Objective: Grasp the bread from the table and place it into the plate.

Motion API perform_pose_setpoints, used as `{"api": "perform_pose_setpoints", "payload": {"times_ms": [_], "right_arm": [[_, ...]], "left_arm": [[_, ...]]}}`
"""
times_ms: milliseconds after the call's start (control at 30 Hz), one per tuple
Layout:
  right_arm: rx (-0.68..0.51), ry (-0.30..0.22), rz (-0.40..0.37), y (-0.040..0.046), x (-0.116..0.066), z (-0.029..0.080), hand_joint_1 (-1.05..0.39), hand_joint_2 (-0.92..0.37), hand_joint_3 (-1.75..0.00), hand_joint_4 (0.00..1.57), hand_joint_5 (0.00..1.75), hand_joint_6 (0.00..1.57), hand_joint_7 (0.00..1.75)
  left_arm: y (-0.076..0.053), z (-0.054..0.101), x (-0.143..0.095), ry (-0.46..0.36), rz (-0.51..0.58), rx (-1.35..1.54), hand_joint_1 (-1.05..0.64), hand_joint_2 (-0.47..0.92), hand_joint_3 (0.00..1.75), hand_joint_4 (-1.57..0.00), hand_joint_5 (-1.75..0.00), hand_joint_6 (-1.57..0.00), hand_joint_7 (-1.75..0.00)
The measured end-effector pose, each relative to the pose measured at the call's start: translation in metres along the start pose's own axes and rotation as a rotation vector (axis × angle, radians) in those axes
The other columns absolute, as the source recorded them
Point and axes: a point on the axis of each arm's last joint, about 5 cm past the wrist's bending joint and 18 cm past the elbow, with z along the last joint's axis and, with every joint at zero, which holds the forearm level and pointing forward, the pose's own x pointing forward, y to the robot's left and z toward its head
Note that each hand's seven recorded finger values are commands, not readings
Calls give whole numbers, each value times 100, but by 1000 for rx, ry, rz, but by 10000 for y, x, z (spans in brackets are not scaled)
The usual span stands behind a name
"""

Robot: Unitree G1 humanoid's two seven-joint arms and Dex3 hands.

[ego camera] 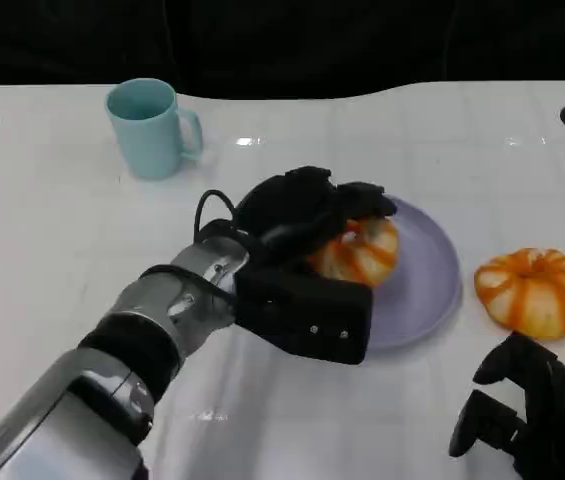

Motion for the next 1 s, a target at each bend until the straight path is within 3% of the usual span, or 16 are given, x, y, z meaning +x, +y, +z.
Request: {"api": "perform_pose_setpoints", "payload": {"times_ms": [233, 733, 1000], "right_arm": [[0, -4, 8, 4, -1, 8, -49, -92, -47, 65, 175, 47, 166], [2, -4, 15, 0, 0, 6, -49, -92, -46, 65, 175, 49, 165], [2, -4, 12, 1, 0, 8, -48, -92, -48, 66, 175, 49, 164]], "left_arm": [[61, 5, 21, 15, -25, 21, -90, 92, 45, 0, -1, -1, -1], [80, 2, 22, 21, -36, 30, -100, 92, 53, 0, 0, 0, 0], [227, -78, -55, 4, -31, -111, -98, 92, 50, -1, 0, 0, 0]]}}
